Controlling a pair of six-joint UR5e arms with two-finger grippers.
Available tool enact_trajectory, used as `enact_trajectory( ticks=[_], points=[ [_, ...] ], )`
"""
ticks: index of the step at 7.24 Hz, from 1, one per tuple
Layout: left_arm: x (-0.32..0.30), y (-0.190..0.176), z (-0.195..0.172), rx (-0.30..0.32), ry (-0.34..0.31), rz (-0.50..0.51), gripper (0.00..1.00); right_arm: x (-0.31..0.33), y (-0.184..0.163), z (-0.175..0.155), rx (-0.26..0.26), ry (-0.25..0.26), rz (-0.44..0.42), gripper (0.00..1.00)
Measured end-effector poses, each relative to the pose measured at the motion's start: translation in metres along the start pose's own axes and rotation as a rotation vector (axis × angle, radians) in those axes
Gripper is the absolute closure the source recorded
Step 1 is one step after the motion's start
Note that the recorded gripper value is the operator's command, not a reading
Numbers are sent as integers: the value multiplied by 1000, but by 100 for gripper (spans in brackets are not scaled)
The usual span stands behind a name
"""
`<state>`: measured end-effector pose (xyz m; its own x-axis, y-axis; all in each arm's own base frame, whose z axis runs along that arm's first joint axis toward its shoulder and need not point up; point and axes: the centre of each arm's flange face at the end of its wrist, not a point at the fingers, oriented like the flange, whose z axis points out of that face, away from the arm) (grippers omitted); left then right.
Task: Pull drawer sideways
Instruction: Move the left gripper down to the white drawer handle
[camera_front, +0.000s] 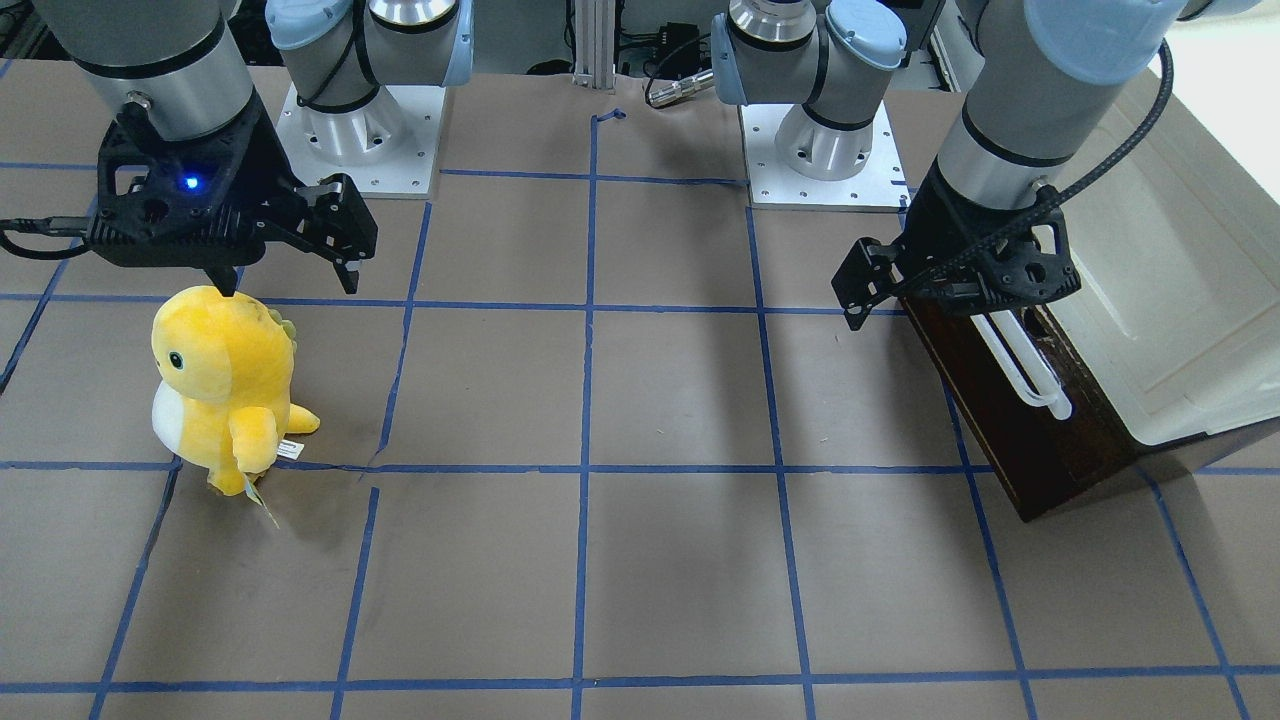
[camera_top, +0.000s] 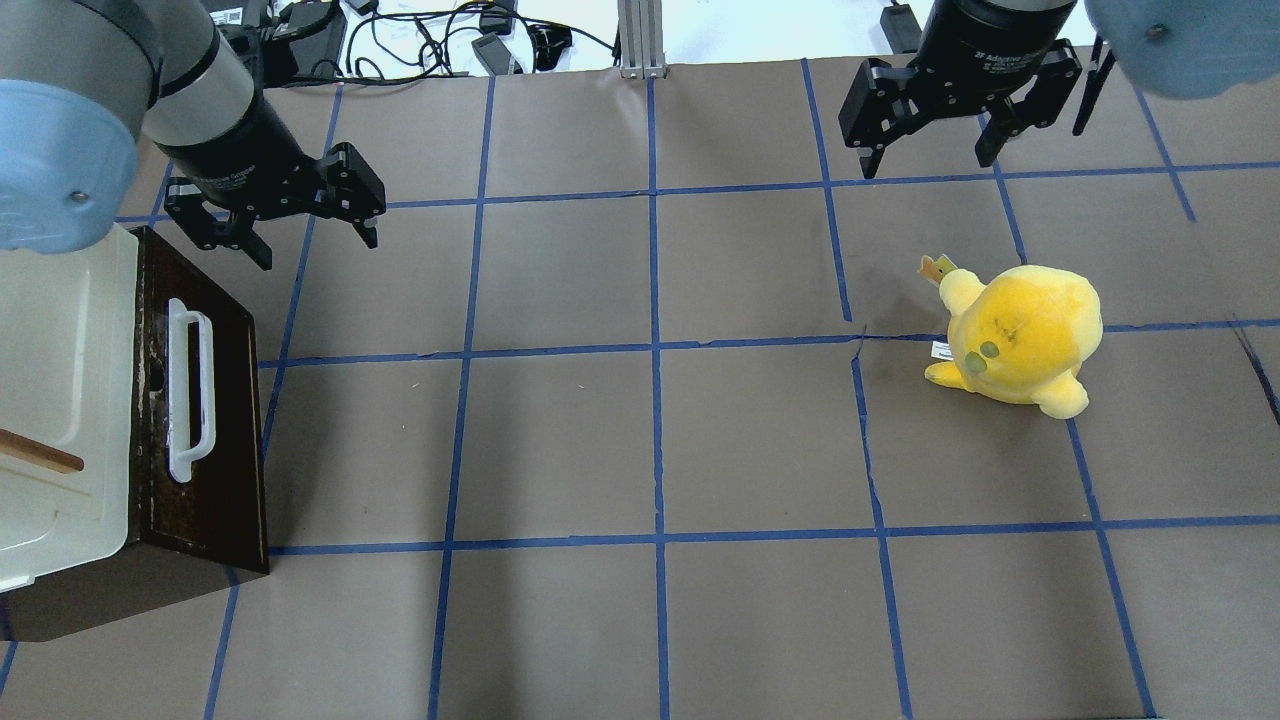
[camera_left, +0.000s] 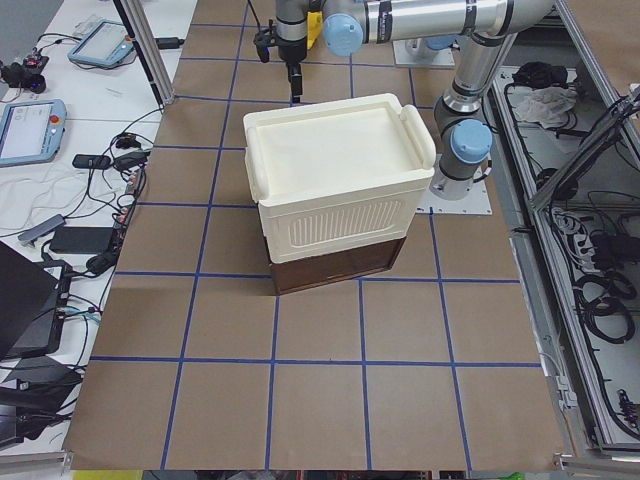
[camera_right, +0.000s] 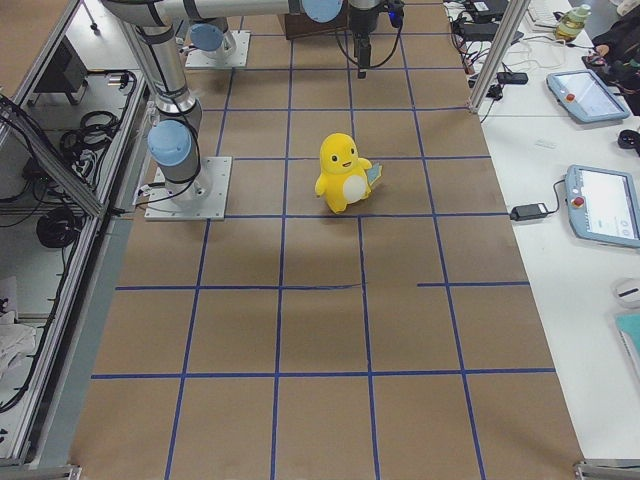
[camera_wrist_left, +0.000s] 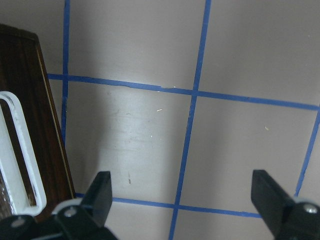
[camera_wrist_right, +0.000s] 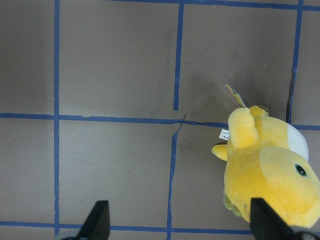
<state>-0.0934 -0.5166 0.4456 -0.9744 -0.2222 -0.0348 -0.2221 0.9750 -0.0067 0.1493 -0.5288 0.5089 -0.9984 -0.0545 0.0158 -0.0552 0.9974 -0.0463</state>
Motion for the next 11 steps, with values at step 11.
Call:
enact_trajectory(
  ticks=[11],
  points=[
    [3, -34, 167, -109, -719, -35, 0, 0, 0, 0, 0, -1, 0, 0]
  ],
)
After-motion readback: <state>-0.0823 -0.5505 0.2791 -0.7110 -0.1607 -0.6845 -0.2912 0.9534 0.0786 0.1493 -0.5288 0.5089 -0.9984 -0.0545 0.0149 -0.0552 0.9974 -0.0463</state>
